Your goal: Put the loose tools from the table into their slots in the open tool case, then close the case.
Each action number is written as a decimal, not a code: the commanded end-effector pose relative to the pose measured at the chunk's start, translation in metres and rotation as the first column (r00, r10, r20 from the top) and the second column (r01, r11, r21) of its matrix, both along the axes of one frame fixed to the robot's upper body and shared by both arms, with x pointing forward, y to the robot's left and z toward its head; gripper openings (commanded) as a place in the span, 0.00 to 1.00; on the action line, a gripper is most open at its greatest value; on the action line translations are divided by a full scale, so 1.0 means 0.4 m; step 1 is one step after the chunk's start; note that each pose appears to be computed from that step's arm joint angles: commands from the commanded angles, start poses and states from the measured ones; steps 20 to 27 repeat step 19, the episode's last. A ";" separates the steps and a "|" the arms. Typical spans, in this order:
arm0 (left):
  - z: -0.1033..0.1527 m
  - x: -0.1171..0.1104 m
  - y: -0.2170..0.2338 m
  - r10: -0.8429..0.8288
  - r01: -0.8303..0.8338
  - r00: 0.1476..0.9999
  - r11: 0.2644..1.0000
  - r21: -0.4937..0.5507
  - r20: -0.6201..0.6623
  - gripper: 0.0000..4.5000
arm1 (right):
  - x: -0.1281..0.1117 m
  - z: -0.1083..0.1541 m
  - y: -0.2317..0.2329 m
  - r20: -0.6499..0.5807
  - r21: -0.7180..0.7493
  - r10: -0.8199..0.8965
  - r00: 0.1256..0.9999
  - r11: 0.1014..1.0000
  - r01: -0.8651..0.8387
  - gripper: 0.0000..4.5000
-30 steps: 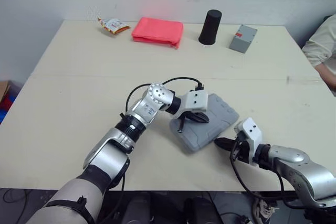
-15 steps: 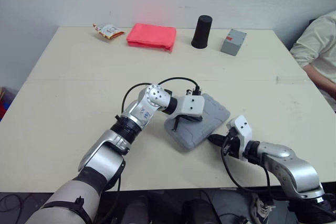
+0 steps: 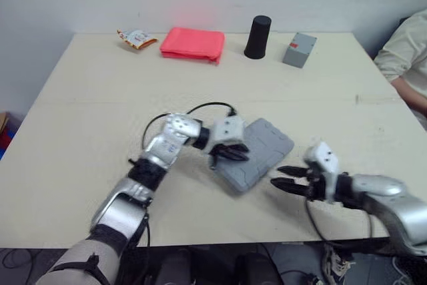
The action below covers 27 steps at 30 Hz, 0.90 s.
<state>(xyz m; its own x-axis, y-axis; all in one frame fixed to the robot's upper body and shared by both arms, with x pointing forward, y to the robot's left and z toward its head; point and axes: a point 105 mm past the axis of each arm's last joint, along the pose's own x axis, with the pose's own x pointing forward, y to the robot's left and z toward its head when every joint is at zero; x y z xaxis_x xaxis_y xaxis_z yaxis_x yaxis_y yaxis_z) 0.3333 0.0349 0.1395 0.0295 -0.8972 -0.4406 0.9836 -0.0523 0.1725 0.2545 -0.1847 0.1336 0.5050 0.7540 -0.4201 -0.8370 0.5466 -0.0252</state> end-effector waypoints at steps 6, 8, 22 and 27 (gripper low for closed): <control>0.216 -0.167 0.255 0.092 -0.122 0.987 0.965 -0.233 -0.132 0.99 | -0.072 0.196 -0.116 0.033 -0.046 0.091 0.995 0.995 -0.089 1.00; 0.252 -0.205 0.313 0.153 -0.186 0.976 0.953 -0.238 -0.152 0.99 | -0.069 0.222 -0.148 0.062 -0.075 0.068 0.996 0.995 -0.063 1.00; 0.320 -0.296 0.493 0.480 -0.495 0.869 0.830 -0.257 -0.121 0.99 | -0.030 0.278 -0.253 0.130 -0.114 0.007 0.991 0.993 0.008 1.00; 0.320 -0.296 0.493 0.480 -0.495 0.869 0.830 -0.257 -0.121 0.99 | -0.030 0.278 -0.253 0.130 -0.114 0.007 0.991 0.993 0.008 1.00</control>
